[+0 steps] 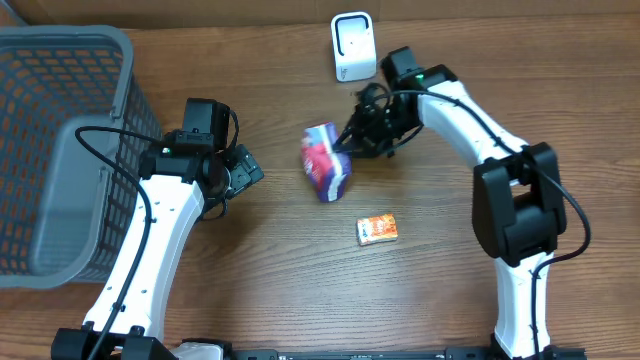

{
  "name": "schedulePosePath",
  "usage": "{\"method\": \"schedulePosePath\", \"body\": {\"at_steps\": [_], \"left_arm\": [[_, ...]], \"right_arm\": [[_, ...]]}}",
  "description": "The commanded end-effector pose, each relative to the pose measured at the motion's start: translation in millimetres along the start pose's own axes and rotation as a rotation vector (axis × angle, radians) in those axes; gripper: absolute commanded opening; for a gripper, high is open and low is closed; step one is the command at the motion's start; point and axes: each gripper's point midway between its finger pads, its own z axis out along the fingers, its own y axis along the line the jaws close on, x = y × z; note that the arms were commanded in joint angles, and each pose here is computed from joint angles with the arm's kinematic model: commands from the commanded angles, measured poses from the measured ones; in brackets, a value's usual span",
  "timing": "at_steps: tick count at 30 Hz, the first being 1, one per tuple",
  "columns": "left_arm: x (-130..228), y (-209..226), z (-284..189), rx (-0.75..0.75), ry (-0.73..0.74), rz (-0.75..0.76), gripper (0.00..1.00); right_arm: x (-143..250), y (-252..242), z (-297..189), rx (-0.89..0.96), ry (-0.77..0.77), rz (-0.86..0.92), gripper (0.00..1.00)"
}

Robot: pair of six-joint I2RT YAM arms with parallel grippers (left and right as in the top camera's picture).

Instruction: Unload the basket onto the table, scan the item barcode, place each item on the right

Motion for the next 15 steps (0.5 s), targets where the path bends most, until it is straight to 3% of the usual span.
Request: {"method": "schedulePosePath", "body": {"at_steps": [1, 3, 5, 8, 10, 12, 15], "left_arm": [[0.5, -0.5, 1.0, -0.001, 0.004, -0.008, 1.00], [0.5, -0.5, 1.0, -0.001, 0.004, -0.008, 1.00], [0.5, -0.6, 0.9, -0.001, 0.003, -0.008, 1.00], [0.5, -0.5, 1.0, -0.001, 0.004, -0.008, 1.00], [0.5, -0.6, 0.9, -0.001, 0.003, -0.008, 1.00], [0.5, -0.5, 1.0, -0.001, 0.004, -0.008, 1.00], [0.5, -0.5, 1.0, -0.001, 0.004, -0.008, 1.00]], "right_arm": [[-30.1, -52.1, -34.0, 0.220, -0.161, 0.091, 0.26], [-36.4, -69.1, -56.6, 0.287, -0.194, 0.101, 0.38], [-39.5, -74.2, -81.9, 0.324, -0.209, 0.083, 0.44], [-40.6, -64.8, -107.4, 0.350, -0.219, 0.004, 0.52], [-39.7, -53.1, -116.4, 0.350, -0.217, -0.070, 0.65], [-38.6, -46.6, -116.7, 0.354, -0.212, -0.111, 0.73], [-34.7, -43.3, -103.8, 0.359, -0.188, -0.141, 0.75]]}}
